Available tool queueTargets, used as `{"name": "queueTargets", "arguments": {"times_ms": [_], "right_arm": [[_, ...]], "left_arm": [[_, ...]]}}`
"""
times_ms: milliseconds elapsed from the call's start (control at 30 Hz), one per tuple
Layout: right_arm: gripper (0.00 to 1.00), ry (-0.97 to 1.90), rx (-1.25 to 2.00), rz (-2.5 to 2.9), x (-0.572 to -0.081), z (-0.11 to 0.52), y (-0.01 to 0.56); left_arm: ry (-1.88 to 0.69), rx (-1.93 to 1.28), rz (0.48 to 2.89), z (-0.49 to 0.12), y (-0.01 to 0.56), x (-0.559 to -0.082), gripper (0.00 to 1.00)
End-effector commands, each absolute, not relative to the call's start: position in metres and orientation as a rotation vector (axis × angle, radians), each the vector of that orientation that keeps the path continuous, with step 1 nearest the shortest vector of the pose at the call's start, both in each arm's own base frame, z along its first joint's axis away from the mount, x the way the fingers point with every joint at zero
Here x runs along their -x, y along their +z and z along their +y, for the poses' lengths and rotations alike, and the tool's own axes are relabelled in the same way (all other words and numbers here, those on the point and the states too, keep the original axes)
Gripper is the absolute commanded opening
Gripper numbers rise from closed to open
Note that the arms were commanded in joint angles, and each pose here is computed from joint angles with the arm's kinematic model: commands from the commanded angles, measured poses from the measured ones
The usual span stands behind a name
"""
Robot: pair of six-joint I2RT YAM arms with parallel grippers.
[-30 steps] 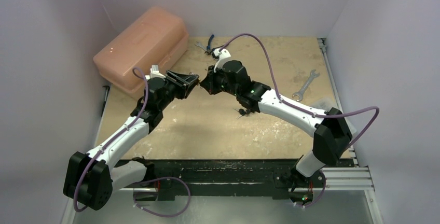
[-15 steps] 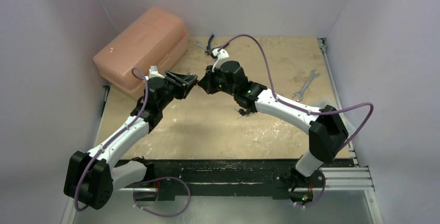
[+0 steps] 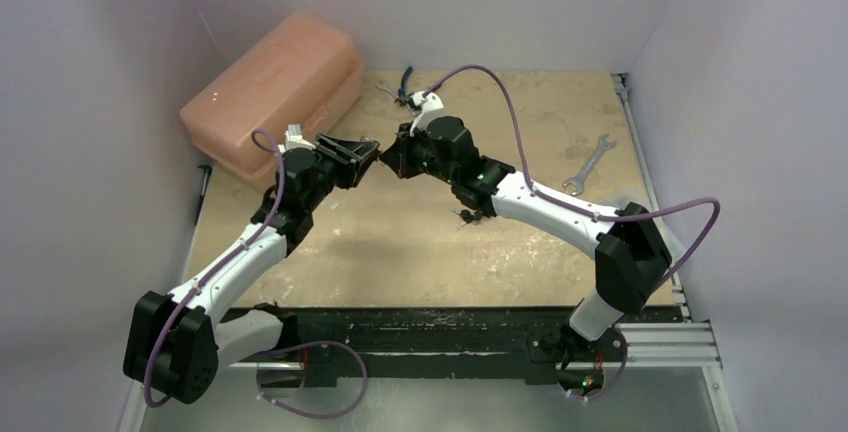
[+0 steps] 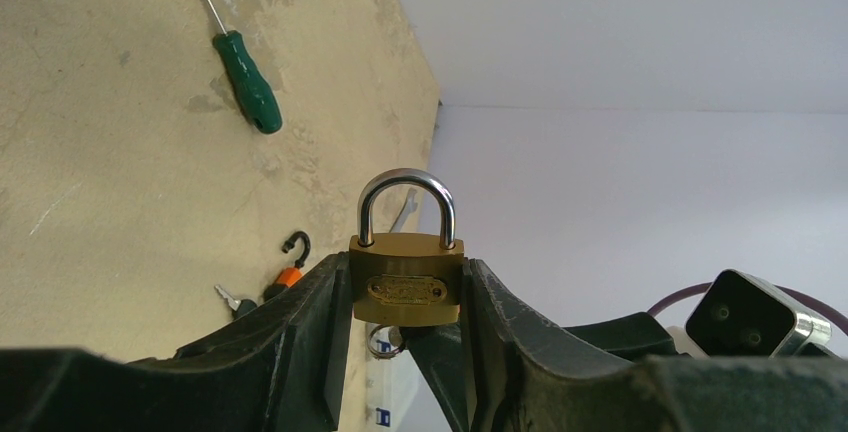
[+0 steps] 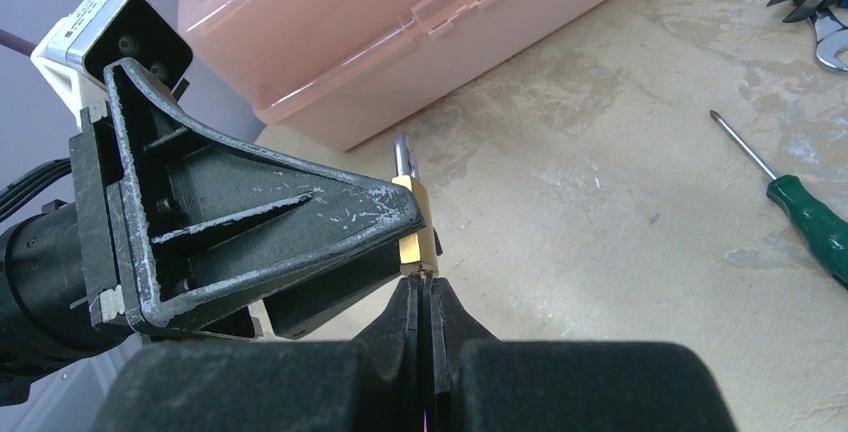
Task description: Unlock with the key
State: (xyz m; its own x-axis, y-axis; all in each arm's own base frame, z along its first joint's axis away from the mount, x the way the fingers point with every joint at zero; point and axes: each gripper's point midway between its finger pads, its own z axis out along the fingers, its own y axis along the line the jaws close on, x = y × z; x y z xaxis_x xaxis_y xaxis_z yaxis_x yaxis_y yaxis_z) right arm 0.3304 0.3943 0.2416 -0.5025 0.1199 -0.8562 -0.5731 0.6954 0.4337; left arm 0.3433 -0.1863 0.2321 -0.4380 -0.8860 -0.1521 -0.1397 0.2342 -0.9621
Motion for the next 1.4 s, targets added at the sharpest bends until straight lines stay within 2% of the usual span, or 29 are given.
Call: {"name": "queueTargets", "arguments": {"times_ms": [0, 633, 1367], "right_arm": [[0.00, 0.956, 0.298, 1.827, -0.335, 0.401, 0.264], [0.00, 1.094, 0.241, 1.834, -0.331, 0.402, 0.256], [0.00, 1.252, 0.184, 1.843, -0.329, 0.398, 0.259]], "left_arm": [[-1.444, 0.763, 1.704, -0.209, 0.276, -0.327, 0.00], [-1.514, 0.659, 1.629, -0.212, 0.299, -0.317, 0.00], [-1.671, 0.497, 1.437, -0.212, 0.342, -0.289, 0.00]]}}
